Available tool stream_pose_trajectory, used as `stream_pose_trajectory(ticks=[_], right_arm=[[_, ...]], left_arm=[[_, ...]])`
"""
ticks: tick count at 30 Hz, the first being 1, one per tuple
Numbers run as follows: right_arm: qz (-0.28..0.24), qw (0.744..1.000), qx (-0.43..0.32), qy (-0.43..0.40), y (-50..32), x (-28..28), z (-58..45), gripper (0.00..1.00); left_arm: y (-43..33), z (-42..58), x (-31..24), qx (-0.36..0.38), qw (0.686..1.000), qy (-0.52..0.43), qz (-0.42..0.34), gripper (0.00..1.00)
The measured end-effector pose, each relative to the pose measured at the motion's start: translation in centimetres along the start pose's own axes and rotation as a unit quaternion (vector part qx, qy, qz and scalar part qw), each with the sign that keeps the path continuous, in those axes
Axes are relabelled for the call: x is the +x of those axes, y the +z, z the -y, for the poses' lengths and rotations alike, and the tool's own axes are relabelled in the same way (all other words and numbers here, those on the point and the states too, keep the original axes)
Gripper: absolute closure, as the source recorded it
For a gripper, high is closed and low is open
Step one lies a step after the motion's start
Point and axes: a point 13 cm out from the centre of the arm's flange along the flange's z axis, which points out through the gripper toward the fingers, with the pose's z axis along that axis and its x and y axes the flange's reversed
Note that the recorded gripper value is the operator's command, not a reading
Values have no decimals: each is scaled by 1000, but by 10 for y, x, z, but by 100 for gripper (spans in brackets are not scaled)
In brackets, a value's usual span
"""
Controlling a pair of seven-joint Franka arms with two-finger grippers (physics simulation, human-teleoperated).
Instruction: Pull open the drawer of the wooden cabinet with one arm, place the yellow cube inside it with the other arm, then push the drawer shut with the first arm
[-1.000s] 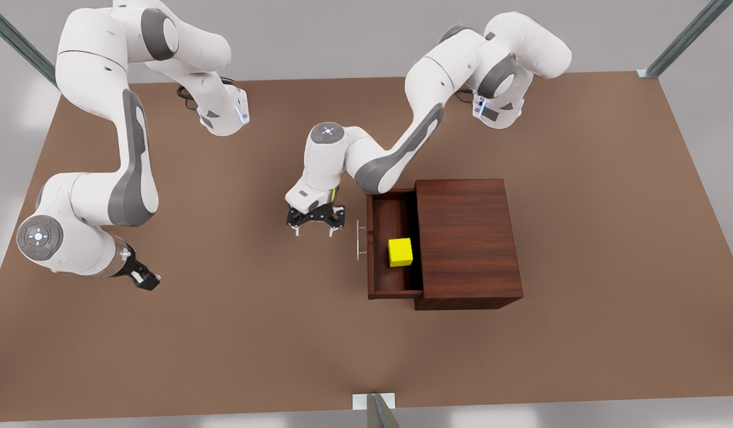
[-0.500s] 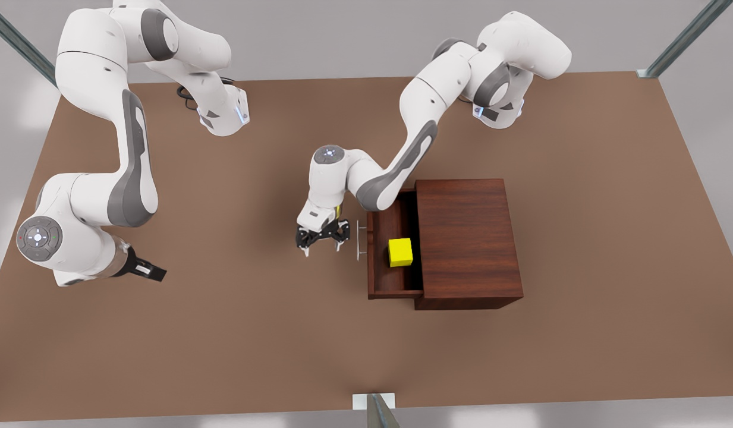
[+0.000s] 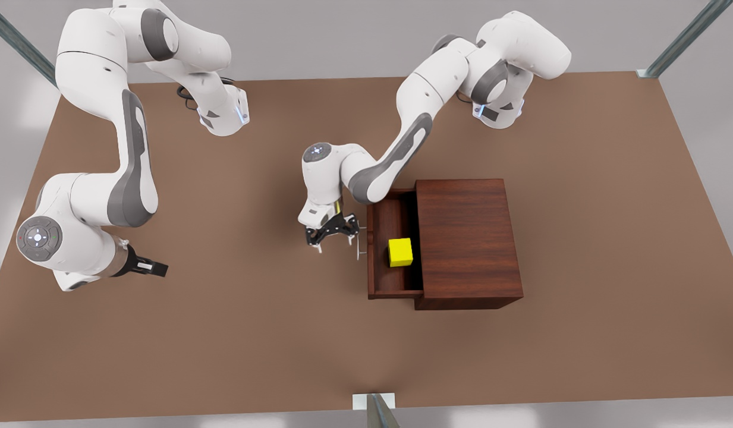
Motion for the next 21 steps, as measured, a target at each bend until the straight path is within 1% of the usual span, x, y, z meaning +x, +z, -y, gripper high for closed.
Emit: stream_pose_trajectory(ticks=[5,10,21], right_arm=[[0,1000,0,-14,0,0,0,0],[-1,1000,1,-25,1,0,0,0],[-1,999,2,-40,1,0,1,0]], left_arm=[[-16,-14,-3,-31,999,5,-7,0],[-6,-31,-4,-59,998,13,-14,0],[9,-59,-31,-84,996,22,-23,0]])
